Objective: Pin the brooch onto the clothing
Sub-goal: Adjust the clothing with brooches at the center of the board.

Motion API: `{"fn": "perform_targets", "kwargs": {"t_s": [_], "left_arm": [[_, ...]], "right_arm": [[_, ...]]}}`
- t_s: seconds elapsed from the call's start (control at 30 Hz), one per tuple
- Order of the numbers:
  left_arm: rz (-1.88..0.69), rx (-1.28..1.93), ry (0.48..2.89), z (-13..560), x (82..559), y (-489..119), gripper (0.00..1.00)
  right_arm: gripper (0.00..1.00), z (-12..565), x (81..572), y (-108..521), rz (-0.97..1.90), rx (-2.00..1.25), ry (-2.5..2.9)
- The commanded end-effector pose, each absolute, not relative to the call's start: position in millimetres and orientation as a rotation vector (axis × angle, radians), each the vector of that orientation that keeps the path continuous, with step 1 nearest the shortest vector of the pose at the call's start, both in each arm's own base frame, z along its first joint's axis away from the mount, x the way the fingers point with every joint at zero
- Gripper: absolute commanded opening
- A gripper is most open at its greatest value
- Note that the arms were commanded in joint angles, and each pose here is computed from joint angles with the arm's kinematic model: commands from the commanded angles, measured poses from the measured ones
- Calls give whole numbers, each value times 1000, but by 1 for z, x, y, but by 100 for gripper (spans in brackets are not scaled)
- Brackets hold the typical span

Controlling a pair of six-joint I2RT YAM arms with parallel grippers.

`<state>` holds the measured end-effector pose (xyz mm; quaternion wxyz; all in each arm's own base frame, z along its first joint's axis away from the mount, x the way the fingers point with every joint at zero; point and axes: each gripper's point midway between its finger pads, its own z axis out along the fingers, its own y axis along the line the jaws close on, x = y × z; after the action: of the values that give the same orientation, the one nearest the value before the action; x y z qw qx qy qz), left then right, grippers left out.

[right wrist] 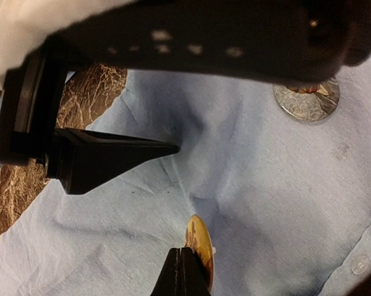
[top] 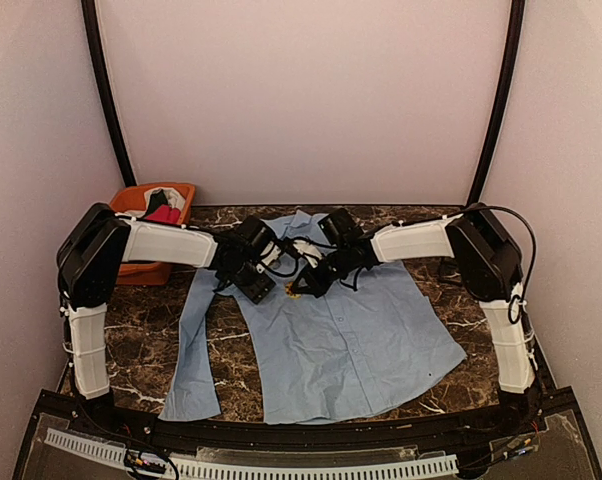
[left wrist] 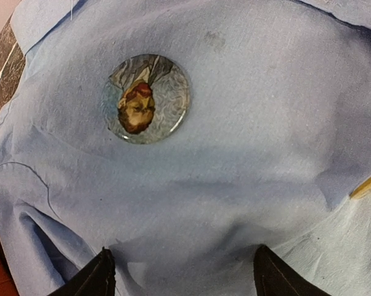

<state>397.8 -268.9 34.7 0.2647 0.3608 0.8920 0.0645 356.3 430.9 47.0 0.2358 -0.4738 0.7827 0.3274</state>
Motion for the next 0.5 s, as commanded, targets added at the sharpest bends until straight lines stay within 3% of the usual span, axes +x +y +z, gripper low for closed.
{"fn": "perform_targets", "kwargs": {"t_s": [0.0,0.37,0.47], "left_arm": [[197,1008,2435,37,382,-254,77],[215,993,2429,45,377,-247,78],[223,963,2411,54,379,-245,79]], "right_arm": [[0,44,374,436,979,-1194,2180],[0,8,383,429,958,-1120,2330],[0,23,380,428,976,-1131,2297]]}}
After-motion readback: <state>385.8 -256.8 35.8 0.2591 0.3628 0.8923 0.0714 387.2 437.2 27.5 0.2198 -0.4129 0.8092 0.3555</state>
